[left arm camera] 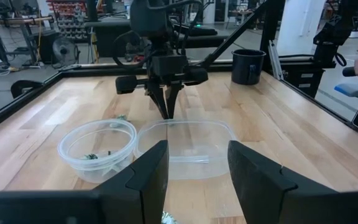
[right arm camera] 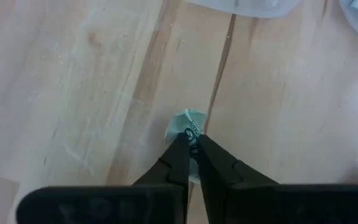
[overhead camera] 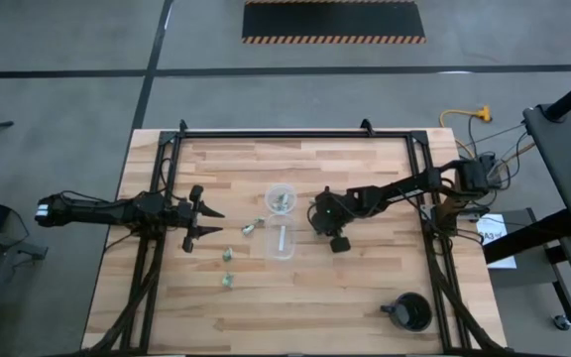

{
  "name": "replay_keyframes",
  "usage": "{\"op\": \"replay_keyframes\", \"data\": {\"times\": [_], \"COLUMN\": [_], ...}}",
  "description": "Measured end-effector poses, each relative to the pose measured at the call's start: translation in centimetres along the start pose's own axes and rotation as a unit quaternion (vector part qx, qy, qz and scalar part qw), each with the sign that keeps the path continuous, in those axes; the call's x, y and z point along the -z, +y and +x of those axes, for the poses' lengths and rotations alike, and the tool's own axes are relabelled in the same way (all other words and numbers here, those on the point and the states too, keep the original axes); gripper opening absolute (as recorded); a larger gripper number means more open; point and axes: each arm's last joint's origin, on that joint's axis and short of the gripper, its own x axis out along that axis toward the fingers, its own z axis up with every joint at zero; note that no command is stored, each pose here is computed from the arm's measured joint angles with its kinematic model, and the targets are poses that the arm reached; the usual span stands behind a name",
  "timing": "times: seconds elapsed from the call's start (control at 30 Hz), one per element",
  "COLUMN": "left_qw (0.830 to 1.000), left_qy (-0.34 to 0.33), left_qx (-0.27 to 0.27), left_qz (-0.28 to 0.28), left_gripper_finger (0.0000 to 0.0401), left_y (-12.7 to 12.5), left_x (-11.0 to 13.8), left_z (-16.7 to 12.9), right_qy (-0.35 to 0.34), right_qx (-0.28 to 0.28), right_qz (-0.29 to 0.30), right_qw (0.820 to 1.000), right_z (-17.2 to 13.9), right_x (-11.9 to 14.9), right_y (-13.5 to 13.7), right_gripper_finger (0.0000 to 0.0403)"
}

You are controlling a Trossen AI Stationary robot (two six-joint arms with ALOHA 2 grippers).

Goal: Pick and place items into bin
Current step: Put the stevia packet into the circular transparent bin

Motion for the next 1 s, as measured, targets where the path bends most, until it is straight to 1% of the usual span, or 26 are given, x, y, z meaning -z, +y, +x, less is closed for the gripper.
{"op": "replay_keyframes", "data": {"times": [0.07,0.1,0.23,0.43,0.53,0.67,0.9,1.0], "left_qw": [1.0,1.0,1.0,1.0,1.0,1.0,1.0,1.0], "left_qy": [0.0,0.0,0.0,0.0,0.0,0.0,0.0,0.0], "left_qx": [0.0,0.0,0.0,0.0,0.0,0.0,0.0,0.0], "left_qz": [0.0,0.0,0.0,0.0,0.0,0.0,0.0,0.0], "left_gripper_finger": [0.0149,0.0149,0.0149,0.0149,0.0149,0.0149,0.0149,0.0149], "left_y": [0.0,0.0,0.0,0.0,0.0,0.0,0.0,0.0], "left_x": [0.0,0.0,0.0,0.0,0.0,0.0,0.0,0.0], "left_z": [0.0,0.0,0.0,0.0,0.0,0.0,0.0,0.0], "right_qy": [-0.004,-0.009,-0.047,-0.106,-0.153,-0.236,-0.342,-0.383], "right_qx": [0.007,0.02,0.093,0.134,0.17,0.191,0.198,0.184], "right_qz": [0.0,0.003,0.03,0.062,0.077,0.09,0.116,0.12], "right_qw": [1.0,1.0,0.994,0.983,0.97,0.948,0.911,0.897], "right_z": [0.0,-0.1,-0.2,-0.3,-0.3,-0.6,-1.3,-1.0], "right_x": [-0.2,-0.4,-1.2,-1.4,-1.1,-0.6,0.6,0.9], "right_y": [-0.1,-0.2,-0.9,-1.9,-2.3,-2.5,-2.7,-2.9], "right_gripper_finger": [0.0011,0.001,0.001,0.0009,0.0009,0.0009,0.0009,0.0009]}}
